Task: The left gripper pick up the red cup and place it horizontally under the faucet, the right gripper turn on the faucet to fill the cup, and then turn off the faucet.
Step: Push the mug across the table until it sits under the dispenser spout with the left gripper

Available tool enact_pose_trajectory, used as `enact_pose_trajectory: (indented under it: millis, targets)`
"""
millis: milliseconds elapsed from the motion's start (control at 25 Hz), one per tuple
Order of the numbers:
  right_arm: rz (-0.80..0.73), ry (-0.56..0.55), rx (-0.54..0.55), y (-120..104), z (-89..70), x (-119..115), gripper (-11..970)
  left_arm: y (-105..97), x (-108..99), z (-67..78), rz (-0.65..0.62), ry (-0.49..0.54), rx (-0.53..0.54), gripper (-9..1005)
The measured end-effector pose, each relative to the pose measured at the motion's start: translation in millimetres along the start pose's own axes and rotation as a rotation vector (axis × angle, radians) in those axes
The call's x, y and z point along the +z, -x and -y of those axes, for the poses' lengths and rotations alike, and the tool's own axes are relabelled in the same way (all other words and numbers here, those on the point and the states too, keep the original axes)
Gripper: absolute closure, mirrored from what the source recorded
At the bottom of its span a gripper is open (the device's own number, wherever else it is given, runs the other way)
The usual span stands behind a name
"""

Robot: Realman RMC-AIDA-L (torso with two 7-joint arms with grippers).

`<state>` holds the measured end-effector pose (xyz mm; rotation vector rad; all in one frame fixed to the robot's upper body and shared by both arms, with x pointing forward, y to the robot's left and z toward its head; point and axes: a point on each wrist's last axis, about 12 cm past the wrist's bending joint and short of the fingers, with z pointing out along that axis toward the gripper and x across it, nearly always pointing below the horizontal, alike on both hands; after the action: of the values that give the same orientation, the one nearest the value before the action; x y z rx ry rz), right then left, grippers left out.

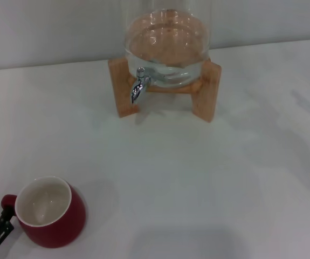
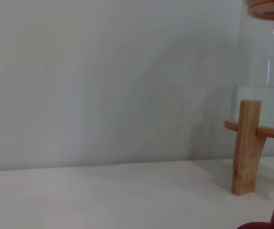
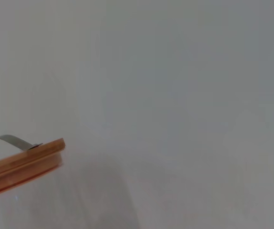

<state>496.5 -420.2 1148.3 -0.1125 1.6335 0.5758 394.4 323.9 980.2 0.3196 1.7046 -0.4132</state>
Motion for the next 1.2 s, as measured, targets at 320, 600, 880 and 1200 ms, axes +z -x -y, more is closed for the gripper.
enact_pose_trajectory:
  millis: [320, 600, 880, 1200]
  targets:
    - [-0.002, 0.004, 0.001, -1, -0.4, -1, 179, 0, 1, -0.9, -0.005, 0.004, 0.001, 205]
    - [-0.003, 0.004, 0.003, -1, -0.4, -3, 178, 2, 7, -2.6, -0.001, 0.003, 0.005, 206]
    - [-0.004, -0.001, 0.005, -2, 0.2, -5, 179, 3, 10, -3.3, -0.001, -0.001, 0.008, 207]
    - [0.002, -0.003, 0.005, -1, 1.0, -7, 179, 3, 12, -2.4, -0.002, -0.008, 0.003, 209]
